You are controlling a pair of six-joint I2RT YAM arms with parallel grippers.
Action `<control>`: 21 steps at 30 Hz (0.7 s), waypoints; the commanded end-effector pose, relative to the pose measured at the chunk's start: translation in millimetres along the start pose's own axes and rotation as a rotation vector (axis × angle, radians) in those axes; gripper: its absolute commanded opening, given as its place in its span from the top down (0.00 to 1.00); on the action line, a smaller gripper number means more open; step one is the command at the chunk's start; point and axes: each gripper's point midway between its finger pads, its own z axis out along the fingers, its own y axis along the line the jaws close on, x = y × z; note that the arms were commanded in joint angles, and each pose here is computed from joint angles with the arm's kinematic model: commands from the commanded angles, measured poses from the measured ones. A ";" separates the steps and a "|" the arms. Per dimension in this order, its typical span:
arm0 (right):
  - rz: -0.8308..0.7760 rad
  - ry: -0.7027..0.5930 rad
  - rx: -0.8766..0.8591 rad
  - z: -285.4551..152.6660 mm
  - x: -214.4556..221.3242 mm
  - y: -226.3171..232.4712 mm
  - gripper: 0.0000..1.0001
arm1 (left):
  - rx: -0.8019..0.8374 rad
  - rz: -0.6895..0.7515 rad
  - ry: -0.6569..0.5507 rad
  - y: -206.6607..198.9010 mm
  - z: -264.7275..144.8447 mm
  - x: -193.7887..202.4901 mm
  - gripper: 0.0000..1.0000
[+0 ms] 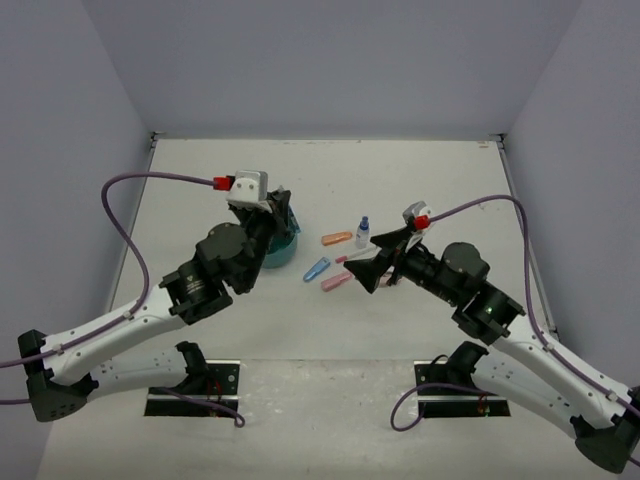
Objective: Sort the stationery into containers
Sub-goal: Place the pen in the storage box.
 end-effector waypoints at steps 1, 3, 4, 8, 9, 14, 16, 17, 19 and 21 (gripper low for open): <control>0.005 -0.091 0.325 -31.6 -15.6 -52.0 0.01 | -0.422 0.048 -0.084 89.7 25.6 -9.9 1.00; 0.005 -0.096 0.315 -37.9 -18.2 -48.4 0.01 | -0.491 0.040 -0.070 115.9 38.9 1.7 1.00; 0.002 -0.095 0.314 -40.3 -17.5 -48.0 0.01 | -0.511 0.049 -0.070 122.6 44.0 8.5 1.00; 0.002 -0.092 0.291 -43.6 -12.9 -44.6 0.01 | -0.552 0.064 -0.082 143.9 59.7 22.2 1.00; 0.004 -0.090 0.281 -42.4 -12.5 -42.9 0.01 | -0.528 0.063 -0.071 142.8 65.1 29.2 1.00; 0.004 -0.072 0.265 -37.7 -8.8 -41.1 0.01 | -0.496 0.041 -0.034 145.7 77.6 65.9 1.00; 0.003 -0.066 0.256 -36.7 -7.2 -39.9 0.01 | -0.500 0.047 -0.011 148.7 79.5 81.6 1.00; 0.002 -0.067 0.252 -36.4 -7.1 -39.4 0.01 | -0.504 0.053 0.004 151.2 78.8 91.8 1.00; 0.002 -0.065 0.246 -35.8 -6.1 -38.6 0.01 | -0.511 0.053 0.028 155.4 76.4 109.2 1.00; 0.002 -0.062 0.250 -35.1 -5.3 -39.6 0.01 | -0.489 0.033 0.034 154.0 76.1 118.0 1.00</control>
